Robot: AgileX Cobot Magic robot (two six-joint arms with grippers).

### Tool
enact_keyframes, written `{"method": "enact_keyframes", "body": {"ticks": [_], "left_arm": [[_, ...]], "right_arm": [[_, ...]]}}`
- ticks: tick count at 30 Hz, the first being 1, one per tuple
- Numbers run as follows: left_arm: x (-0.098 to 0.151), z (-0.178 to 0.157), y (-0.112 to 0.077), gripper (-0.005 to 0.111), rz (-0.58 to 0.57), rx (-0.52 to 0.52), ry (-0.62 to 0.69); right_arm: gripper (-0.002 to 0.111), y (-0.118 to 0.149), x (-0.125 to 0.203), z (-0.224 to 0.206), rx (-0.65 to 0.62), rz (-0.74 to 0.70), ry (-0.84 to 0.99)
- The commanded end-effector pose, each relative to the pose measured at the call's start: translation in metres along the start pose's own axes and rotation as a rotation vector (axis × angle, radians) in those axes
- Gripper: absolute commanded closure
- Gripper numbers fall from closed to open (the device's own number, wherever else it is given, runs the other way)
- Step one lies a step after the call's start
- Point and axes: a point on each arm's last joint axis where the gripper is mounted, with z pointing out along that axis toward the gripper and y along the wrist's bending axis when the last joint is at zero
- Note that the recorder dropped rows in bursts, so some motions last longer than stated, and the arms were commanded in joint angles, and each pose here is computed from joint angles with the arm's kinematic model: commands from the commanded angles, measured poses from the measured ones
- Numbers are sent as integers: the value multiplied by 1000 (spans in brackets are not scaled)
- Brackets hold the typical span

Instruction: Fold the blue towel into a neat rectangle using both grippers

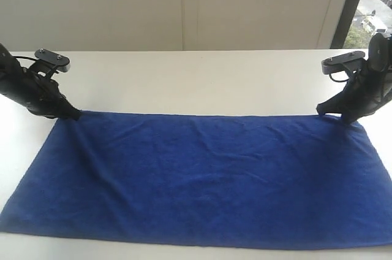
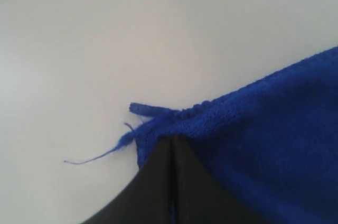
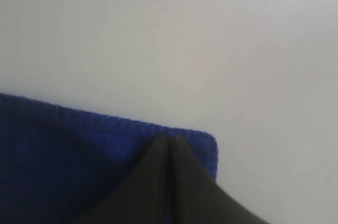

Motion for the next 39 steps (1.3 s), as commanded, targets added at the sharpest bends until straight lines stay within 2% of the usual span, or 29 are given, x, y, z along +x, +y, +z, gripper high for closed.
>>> {"method": "enact_keyframes", "body": {"ticks": [1, 19, 26, 33, 39], "left_arm": [[13, 14, -4, 107, 1, 46, 67], [21, 10, 17, 107, -27, -2, 60], [20, 10, 17, 107, -27, -8, 56], [17, 10, 21, 107, -26, -50, 22], [17, 9, 21, 107, -25, -45, 25]], "right_arm": [[108, -2, 1, 8, 3, 0, 2], [108, -4, -6, 9, 30, -16, -83], [108, -4, -9, 33, 21, -17, -46], [108, -6, -11, 31, 22, -18, -32], [108, -6, -12, 26, 21, -17, -22]]}}
